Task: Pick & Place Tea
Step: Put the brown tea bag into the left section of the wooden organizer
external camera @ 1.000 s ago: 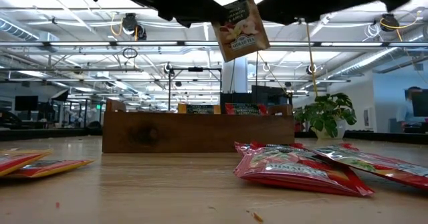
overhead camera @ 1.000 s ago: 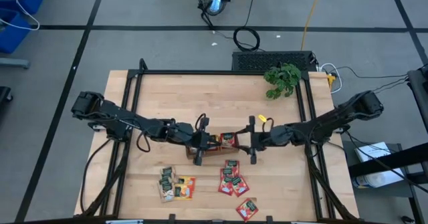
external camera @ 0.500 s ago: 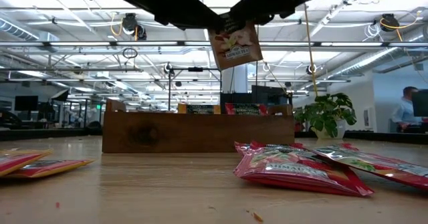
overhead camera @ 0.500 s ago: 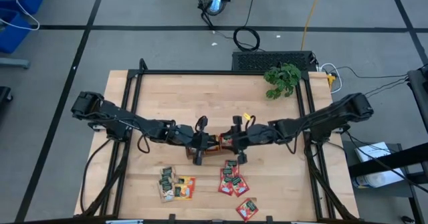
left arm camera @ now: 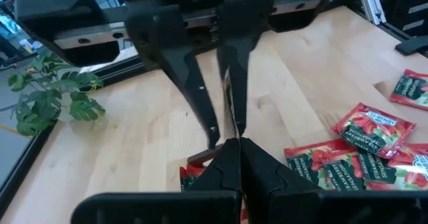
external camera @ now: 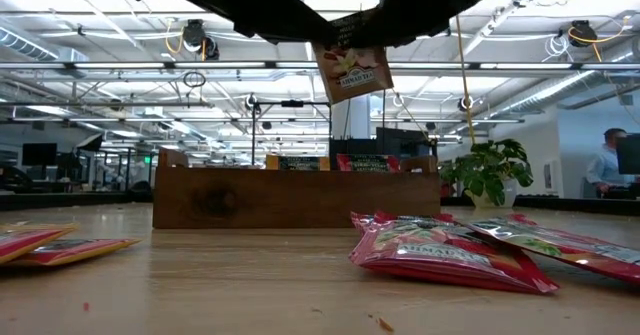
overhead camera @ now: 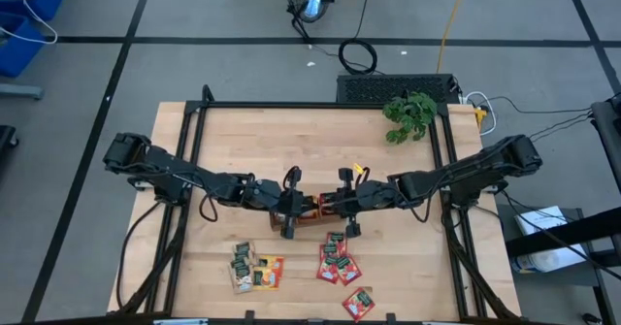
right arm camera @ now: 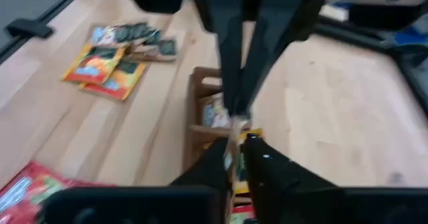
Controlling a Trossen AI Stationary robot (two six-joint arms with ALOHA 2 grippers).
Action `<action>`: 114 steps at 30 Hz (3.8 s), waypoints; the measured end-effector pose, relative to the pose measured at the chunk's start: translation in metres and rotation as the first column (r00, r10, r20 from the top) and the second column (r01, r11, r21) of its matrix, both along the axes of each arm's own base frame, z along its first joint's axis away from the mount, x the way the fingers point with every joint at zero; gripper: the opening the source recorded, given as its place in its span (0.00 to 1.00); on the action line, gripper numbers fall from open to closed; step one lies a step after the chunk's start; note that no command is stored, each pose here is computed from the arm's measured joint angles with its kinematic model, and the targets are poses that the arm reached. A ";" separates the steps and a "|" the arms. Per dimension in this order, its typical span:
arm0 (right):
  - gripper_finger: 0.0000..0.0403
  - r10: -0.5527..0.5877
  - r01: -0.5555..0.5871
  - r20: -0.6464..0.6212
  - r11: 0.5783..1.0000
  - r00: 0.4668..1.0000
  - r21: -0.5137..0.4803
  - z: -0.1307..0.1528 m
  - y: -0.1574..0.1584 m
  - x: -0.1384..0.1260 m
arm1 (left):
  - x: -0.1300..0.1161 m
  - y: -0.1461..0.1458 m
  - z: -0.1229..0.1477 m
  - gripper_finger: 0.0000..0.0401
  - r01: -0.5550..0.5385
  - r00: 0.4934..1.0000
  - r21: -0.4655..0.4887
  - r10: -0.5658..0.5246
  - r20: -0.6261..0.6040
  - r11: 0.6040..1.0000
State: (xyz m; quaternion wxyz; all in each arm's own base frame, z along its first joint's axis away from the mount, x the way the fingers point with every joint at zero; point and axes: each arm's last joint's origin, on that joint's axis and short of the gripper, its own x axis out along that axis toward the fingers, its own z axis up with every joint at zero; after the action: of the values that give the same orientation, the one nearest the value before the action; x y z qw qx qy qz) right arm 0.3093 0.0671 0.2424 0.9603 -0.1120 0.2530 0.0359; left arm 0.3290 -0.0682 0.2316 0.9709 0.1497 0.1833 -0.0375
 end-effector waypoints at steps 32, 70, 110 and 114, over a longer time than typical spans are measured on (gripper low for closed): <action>0.00 0.156 -0.197 0.291 0.973 0.944 0.118 -0.018 -0.030 -0.018 | -0.167 -0.011 0.027 0.22 0.077 0.965 -0.015 -0.071 0.251 0.997; 0.00 0.204 -0.279 0.283 0.924 0.937 0.259 -0.087 -0.050 0.105 | -0.187 0.040 -0.042 0.22 0.027 0.940 -0.115 0.014 0.340 0.993; 0.14 0.075 -0.112 0.134 0.948 0.988 0.297 -0.132 -0.051 0.110 | -0.187 0.040 -0.042 0.22 0.027 0.941 -0.120 0.015 0.339 0.992; 0.25 0.046 -0.083 0.132 0.954 0.990 0.287 -0.132 -0.052 0.110 | -0.187 0.040 -0.042 0.22 0.027 0.941 -0.124 0.017 0.339 0.992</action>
State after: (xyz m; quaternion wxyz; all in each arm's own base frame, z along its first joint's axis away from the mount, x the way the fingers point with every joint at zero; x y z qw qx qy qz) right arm 0.4198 0.0151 0.1104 0.9784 0.0207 0.1814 0.0974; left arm 0.1425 -0.0282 0.1894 0.9953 0.0924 0.0104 -0.0253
